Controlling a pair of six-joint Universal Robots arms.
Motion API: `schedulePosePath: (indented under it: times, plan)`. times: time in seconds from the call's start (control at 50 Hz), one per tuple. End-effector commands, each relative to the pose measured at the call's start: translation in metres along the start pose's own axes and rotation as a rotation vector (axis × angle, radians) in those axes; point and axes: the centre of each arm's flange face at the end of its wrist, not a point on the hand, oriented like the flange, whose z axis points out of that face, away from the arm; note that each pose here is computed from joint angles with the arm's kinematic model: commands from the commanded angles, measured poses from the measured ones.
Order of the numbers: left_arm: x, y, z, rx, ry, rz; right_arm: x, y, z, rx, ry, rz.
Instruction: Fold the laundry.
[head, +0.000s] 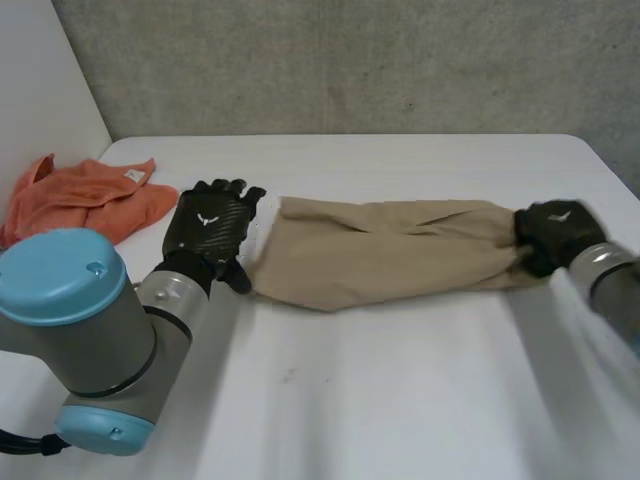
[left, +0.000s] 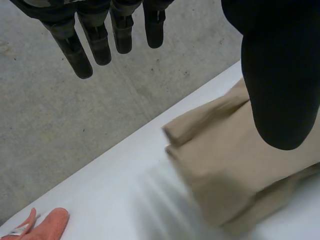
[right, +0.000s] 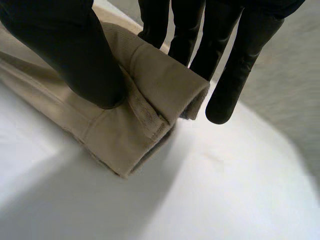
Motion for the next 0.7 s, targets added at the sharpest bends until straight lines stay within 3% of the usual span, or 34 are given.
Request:
schedulePosePath:
  times: [0.02, 0.1, 0.2, 0.36, 0.46, 0.54, 0.62, 0.64, 0.7]
  plan:
    - [-0.004, -0.009, -0.005, -0.002, -0.004, -0.001, 0.034, -0.007, -0.011, -0.055, 0.074, -0.361]
    - [-0.007, -0.013, -0.004, 0.012, -0.012, 0.002, 0.02, -0.028, -0.01, -0.001, 0.058, -0.544]
    - [-0.01, -0.023, 0.001, 0.045, -0.03, -0.003, -0.064, -0.081, -0.022, 0.247, -0.104, -0.642]
    - [-0.018, -0.047, 0.013, 0.128, -0.065, -0.016, -0.179, -0.083, -0.051, 0.486, -0.475, -0.763]
    - [-0.023, -0.059, 0.022, 0.165, -0.097, -0.022, -0.216, -0.071, -0.06, 0.518, -0.625, -0.754]
    - [-0.023, -0.066, 0.032, 0.19, -0.122, -0.027, -0.212, -0.085, -0.055, 0.474, -0.622, -0.576]
    - [-0.02, -0.07, 0.047, 0.211, -0.122, -0.031, -0.187, -0.102, -0.049, 0.377, -0.608, -0.214]
    - [-0.019, -0.071, 0.049, 0.214, -0.12, -0.031, -0.165, -0.11, -0.046, 0.341, -0.581, -0.053]
    - [-0.004, -0.071, 0.056, 0.226, -0.085, -0.035, -0.133, -0.115, -0.04, 0.291, -0.534, 0.165]
